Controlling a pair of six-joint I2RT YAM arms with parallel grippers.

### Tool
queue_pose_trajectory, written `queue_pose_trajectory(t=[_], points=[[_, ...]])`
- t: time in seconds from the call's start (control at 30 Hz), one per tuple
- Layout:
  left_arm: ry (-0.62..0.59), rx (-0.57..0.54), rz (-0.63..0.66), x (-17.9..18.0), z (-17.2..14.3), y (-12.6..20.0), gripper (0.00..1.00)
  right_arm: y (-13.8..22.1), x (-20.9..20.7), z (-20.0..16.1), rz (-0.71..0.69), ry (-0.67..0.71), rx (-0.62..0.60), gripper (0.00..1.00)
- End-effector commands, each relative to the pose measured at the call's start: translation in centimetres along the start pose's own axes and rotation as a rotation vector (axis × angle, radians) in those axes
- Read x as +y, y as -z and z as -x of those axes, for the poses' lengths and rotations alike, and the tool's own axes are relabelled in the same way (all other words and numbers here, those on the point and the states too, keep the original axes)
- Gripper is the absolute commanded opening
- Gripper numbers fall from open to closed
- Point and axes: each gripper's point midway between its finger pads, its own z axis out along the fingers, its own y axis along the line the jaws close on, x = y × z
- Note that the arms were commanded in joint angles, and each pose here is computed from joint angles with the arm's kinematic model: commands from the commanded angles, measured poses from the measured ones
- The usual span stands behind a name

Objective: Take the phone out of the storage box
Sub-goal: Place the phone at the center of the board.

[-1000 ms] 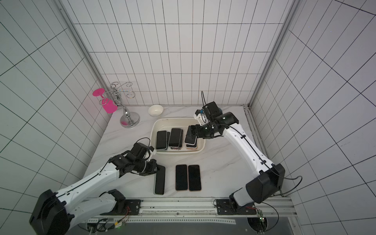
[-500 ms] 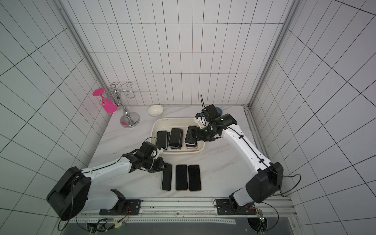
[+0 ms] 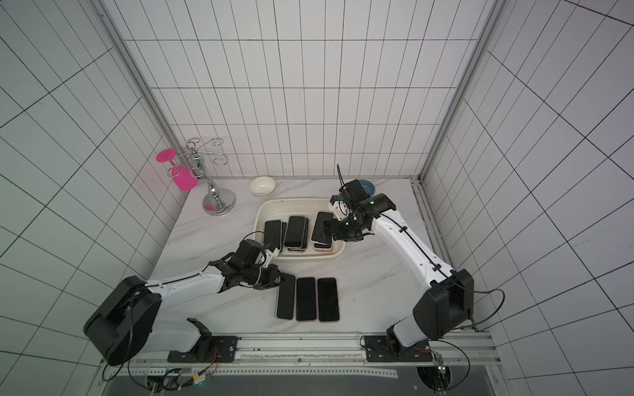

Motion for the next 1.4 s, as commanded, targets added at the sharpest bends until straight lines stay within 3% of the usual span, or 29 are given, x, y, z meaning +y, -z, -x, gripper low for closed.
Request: queue_pose_trajectory(t=[0.0,0.27,0.73,0.93,1.17,1.37], points=[[0.085,0.069,0.043,2.1,-2.3,-0.6,0.16,-0.8,-0.9,-0.9,-0.024,-0.011,0.043,0.92],[0.108,0.080,0.109,3.1,-3.0,-0.1,0.51,-1.1,-0.9,-0.8,-0.021,-0.015,0.050,0.92],[0.137,0.077,0.358,5.3,-2.6,2.4,0.87,-2.1,-1.5,0.9,-0.057,-0.043,0.062,0.91],[0.126,0.051,0.364,4.1,-2.4,3.0,0.89,-3.5,-3.9,3.2,-0.231,-0.099,0.059,0.91],[0.134,0.006,0.362,2.2,-2.2,2.5,0.89,-6.3,-4.8,5.2,-0.260,-0.123,0.083,0.92],[0.133,-0.093,0.423,1.4,-0.7,5.1,0.89,-8.0,-5.4,6.8,-0.343,-0.109,0.103,0.92]])
